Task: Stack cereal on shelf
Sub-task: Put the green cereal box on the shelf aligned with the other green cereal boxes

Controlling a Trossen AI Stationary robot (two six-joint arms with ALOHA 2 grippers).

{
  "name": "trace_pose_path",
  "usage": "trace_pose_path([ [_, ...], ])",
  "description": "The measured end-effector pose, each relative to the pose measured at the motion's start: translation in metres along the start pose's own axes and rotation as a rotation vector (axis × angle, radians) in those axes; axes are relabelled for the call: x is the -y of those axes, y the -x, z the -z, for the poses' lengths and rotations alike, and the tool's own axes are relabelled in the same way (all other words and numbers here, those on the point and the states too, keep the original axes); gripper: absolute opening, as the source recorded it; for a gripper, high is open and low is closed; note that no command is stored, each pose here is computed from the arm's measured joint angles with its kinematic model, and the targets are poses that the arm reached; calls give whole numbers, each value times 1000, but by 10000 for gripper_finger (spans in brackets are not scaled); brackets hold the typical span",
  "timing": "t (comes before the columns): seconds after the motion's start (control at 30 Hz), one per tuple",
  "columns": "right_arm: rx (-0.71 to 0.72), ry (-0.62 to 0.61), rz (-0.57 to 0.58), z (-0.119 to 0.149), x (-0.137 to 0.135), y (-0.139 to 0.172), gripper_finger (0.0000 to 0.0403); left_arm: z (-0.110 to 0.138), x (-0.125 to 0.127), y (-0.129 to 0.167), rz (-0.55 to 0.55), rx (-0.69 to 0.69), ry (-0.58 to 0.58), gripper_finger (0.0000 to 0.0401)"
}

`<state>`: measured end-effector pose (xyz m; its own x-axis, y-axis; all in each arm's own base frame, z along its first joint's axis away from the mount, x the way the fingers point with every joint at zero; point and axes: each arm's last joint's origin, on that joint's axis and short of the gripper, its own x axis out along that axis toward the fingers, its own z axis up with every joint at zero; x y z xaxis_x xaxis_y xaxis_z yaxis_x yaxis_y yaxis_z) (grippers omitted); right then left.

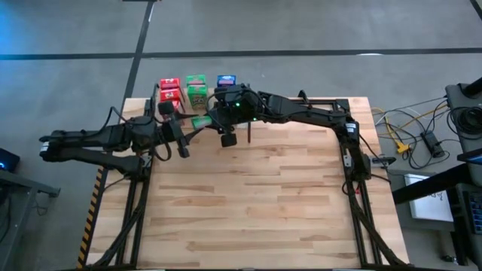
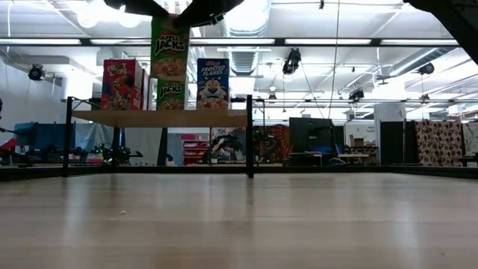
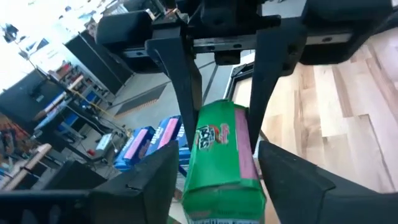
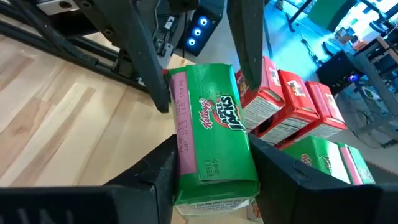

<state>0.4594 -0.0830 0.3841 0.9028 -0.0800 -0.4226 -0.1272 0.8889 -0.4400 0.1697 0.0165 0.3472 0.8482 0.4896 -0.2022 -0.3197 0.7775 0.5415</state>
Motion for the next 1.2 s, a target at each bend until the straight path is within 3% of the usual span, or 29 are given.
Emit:
trace_pose_path([
  [0.27,8,-42,5,0,0,-2,159,-5,-15,21,-37,66,-17,239],
  [0.63,69,-79,45,1,4,-8,159,-14,-36,47,-94,184,132,240],
  [1.2,52,-110,71,22,13,-31,156,-16,-41,54,-113,230,181,240],
])
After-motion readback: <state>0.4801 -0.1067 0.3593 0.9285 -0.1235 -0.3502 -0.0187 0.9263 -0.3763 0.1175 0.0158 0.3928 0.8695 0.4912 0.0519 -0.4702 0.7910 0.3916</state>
